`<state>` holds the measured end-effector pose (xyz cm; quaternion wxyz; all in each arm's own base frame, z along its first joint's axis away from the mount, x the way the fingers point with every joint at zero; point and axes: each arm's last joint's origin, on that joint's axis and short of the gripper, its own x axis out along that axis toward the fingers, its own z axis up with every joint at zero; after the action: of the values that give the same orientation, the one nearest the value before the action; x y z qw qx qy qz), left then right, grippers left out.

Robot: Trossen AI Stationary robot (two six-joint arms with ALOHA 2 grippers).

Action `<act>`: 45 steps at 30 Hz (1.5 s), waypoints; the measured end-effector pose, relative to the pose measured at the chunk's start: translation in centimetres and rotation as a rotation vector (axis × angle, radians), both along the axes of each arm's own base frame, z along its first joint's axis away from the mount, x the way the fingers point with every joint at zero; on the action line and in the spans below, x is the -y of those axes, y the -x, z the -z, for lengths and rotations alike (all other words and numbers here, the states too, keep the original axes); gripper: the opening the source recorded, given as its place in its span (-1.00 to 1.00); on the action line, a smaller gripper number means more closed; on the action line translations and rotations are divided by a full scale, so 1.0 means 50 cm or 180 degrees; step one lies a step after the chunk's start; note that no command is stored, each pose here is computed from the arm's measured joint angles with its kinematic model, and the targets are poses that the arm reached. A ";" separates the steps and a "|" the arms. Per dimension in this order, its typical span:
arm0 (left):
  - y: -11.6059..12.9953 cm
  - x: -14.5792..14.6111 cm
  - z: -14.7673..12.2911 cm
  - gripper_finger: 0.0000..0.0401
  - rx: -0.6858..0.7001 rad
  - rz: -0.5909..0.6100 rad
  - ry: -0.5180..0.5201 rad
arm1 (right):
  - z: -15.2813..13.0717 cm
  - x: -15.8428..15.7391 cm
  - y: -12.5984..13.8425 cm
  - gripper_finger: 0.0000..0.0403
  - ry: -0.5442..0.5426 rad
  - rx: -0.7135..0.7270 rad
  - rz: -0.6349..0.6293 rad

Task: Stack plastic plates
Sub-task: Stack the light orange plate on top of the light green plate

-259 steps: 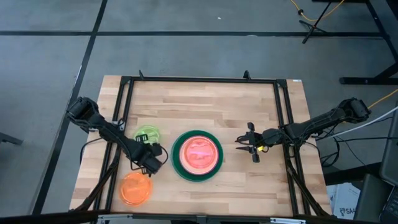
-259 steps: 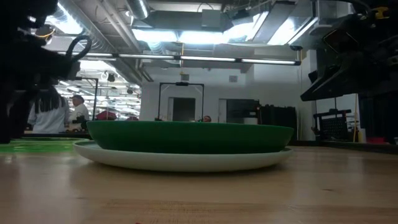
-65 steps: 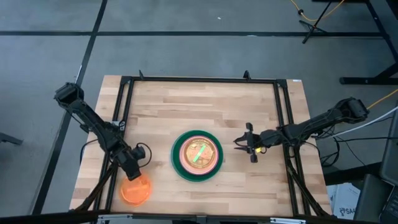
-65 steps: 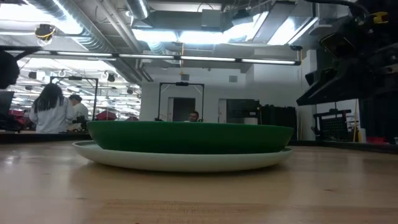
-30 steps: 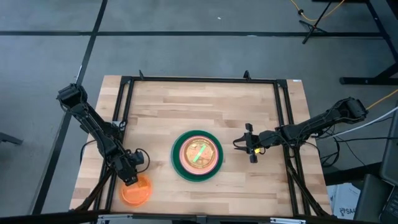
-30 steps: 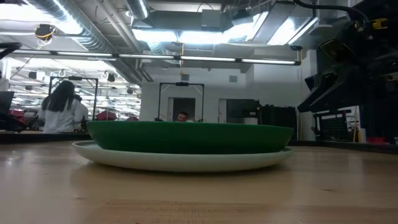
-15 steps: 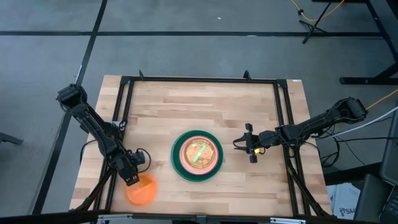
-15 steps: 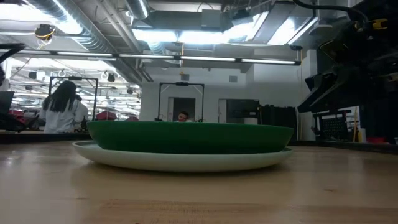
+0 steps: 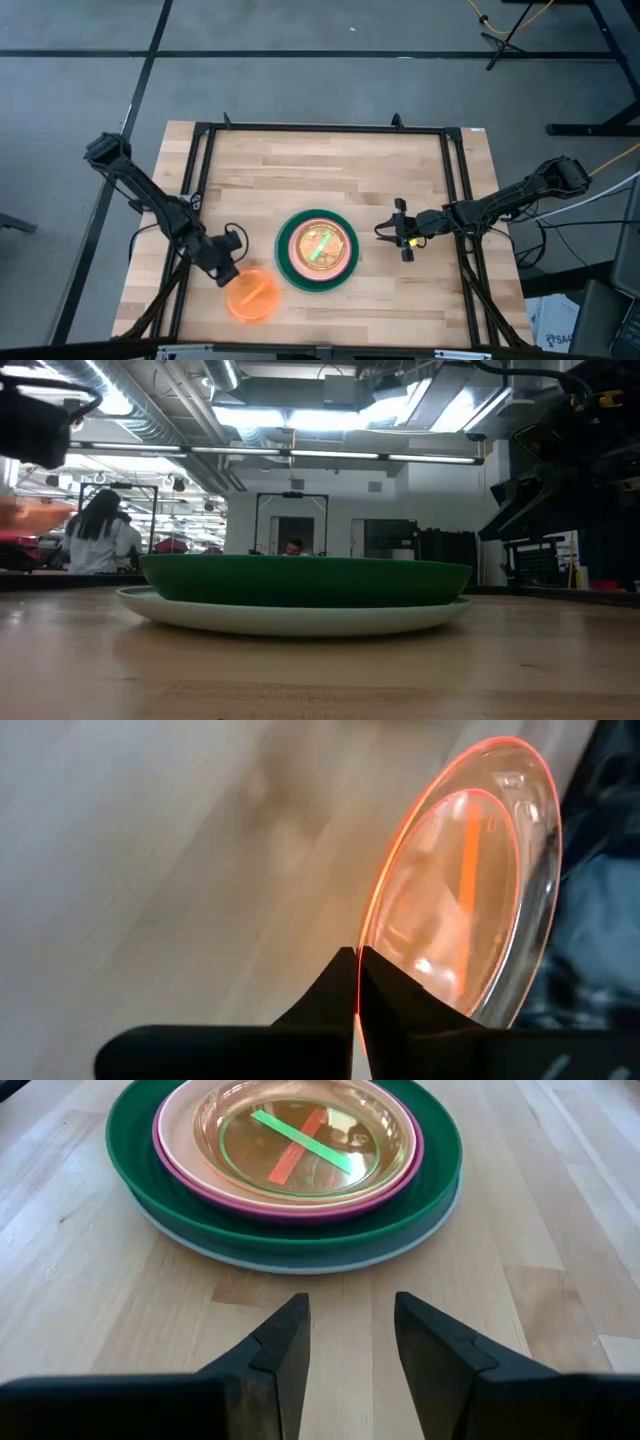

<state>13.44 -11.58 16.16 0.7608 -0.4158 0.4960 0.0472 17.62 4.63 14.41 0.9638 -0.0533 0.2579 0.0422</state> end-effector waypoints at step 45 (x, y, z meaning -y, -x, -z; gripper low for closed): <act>-0.240 -0.121 0.016 -1.00 0.1796 -0.1017 -0.1066 | 0.000 0.001 0.000 -0.30 -0.0278 -0.0017 0.0234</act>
<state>25.45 -5.55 15.38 0.9083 -0.3544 0.1807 0.1294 17.61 4.57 14.39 0.9654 -0.0016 0.2602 0.0181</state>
